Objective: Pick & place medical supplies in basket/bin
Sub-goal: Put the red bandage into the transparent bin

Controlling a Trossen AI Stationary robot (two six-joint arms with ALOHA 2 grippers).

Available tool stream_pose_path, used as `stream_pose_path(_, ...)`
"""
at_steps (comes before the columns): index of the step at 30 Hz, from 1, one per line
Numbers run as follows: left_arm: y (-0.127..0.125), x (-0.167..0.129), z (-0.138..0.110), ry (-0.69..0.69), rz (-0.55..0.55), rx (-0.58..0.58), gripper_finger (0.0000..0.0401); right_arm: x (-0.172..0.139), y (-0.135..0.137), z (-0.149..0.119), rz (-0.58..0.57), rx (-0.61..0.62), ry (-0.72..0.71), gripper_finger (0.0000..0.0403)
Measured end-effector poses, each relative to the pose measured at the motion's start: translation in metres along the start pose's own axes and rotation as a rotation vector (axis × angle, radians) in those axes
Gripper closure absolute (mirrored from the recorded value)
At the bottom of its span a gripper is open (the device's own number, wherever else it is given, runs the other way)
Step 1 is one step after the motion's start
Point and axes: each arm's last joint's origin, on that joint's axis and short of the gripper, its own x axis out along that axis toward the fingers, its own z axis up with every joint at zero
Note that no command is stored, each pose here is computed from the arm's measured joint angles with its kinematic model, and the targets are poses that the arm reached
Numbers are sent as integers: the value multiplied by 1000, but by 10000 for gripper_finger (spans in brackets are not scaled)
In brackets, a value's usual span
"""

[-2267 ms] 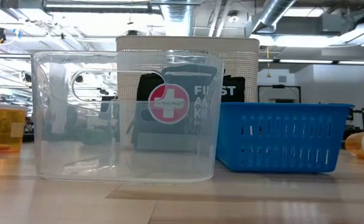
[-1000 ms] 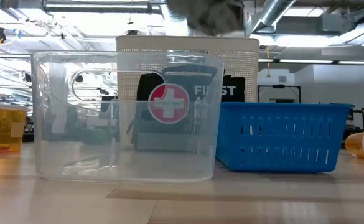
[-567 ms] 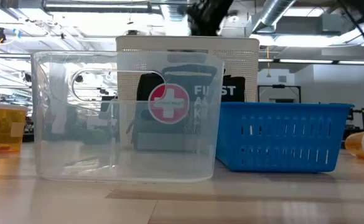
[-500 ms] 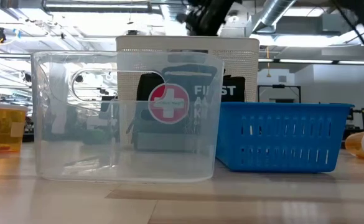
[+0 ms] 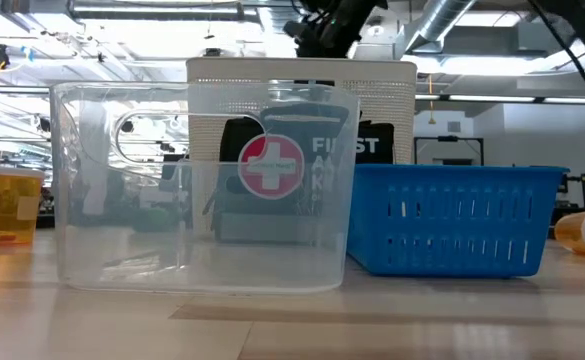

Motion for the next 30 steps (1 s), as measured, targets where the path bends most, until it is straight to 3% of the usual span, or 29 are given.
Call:
stream_pose_path(4, 0, 2, -3, 10, 3, 2, 111, -41, -7, -8, 1, -87, 21, 137)
stream_pose_path(11, 1, 4, -6, 27, 14, 2, 111, -143, -9, -65, -23, -390, 224, 123)
stream_pose_path(17, 5, 4, -14, 73, 128, 0, 111, -211, -12, -109, -9, -670, 79, 122)
stream_pose_path(20, 7, 4, -17, 97, 150, -10, 111, -215, -18, -128, -15, -746, 98, 122)
stream_pose_path(23, 7, 4, -17, 99, 151, -10, 111, -200, -23, -144, -33, -769, 181, 121)
stream_pose_path(30, 7, 4, -17, 97, 155, -10, 111, -120, -34, -185, -94, -890, 419, 121)
